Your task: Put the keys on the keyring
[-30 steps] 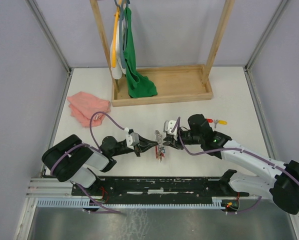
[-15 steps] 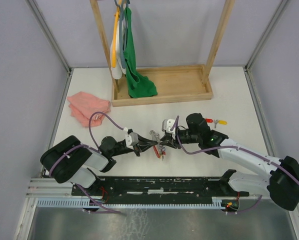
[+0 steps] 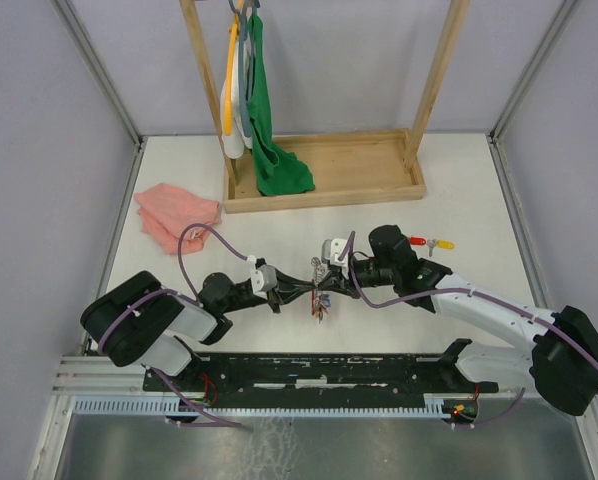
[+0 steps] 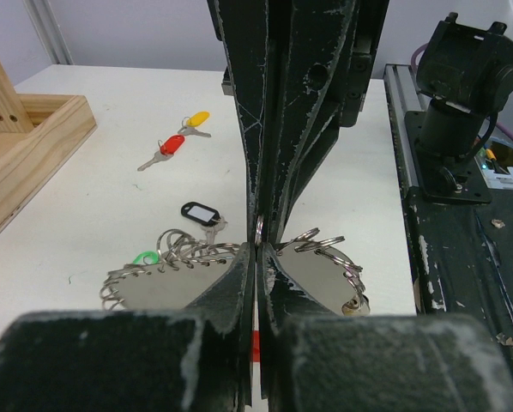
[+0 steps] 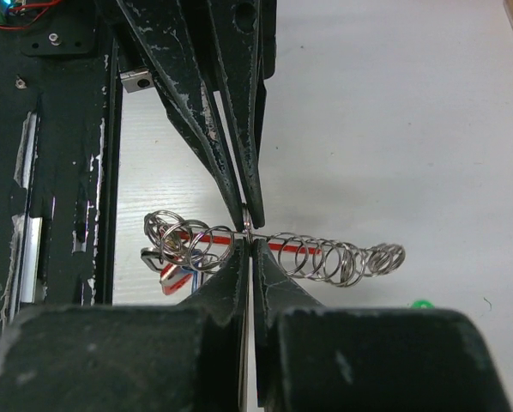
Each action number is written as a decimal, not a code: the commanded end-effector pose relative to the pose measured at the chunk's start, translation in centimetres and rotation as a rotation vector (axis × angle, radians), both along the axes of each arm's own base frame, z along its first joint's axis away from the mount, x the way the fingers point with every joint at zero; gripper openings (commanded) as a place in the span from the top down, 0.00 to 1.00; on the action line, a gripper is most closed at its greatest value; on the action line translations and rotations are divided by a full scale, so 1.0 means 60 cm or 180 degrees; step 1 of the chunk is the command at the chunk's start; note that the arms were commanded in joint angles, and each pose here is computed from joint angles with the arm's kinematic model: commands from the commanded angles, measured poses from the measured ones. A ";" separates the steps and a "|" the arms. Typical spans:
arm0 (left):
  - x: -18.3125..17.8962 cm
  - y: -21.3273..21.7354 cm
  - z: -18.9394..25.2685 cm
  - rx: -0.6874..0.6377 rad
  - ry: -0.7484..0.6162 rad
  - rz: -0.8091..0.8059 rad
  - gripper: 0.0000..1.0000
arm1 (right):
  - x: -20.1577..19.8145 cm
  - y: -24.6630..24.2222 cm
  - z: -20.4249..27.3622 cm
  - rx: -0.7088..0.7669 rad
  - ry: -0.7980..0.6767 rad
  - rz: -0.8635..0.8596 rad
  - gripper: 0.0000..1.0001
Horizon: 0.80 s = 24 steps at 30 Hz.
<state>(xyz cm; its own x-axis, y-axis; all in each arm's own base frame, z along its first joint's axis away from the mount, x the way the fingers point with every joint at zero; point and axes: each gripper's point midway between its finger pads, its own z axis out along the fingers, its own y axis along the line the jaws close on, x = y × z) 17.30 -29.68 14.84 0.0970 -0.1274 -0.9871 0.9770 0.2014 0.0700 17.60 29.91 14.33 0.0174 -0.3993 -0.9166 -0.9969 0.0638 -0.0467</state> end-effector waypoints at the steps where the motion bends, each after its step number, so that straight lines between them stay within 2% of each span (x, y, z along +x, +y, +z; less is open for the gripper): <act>1: -0.010 0.000 0.070 -0.0396 -0.0528 -0.0084 0.86 | 0.003 0.005 0.026 -0.0099 0.0013 0.0108 0.99; 5: -0.017 -0.004 0.061 -0.0353 -0.0502 -0.0175 0.77 | 0.006 -0.006 0.024 -0.0331 -0.0022 0.0097 0.99; 9: -0.020 -0.006 0.056 -0.0327 -0.0487 -0.0232 0.72 | 0.002 -0.013 0.015 -0.0662 -0.0052 0.0170 0.99; 16: -0.022 -0.011 0.048 -0.0244 -0.0475 -0.0310 0.69 | 0.000 -0.012 0.007 -0.1042 -0.0185 0.0266 0.99; 24: -0.021 -0.014 0.044 -0.0189 -0.0463 -0.0320 0.68 | -0.001 0.002 0.012 -0.1070 -0.0247 0.0329 0.99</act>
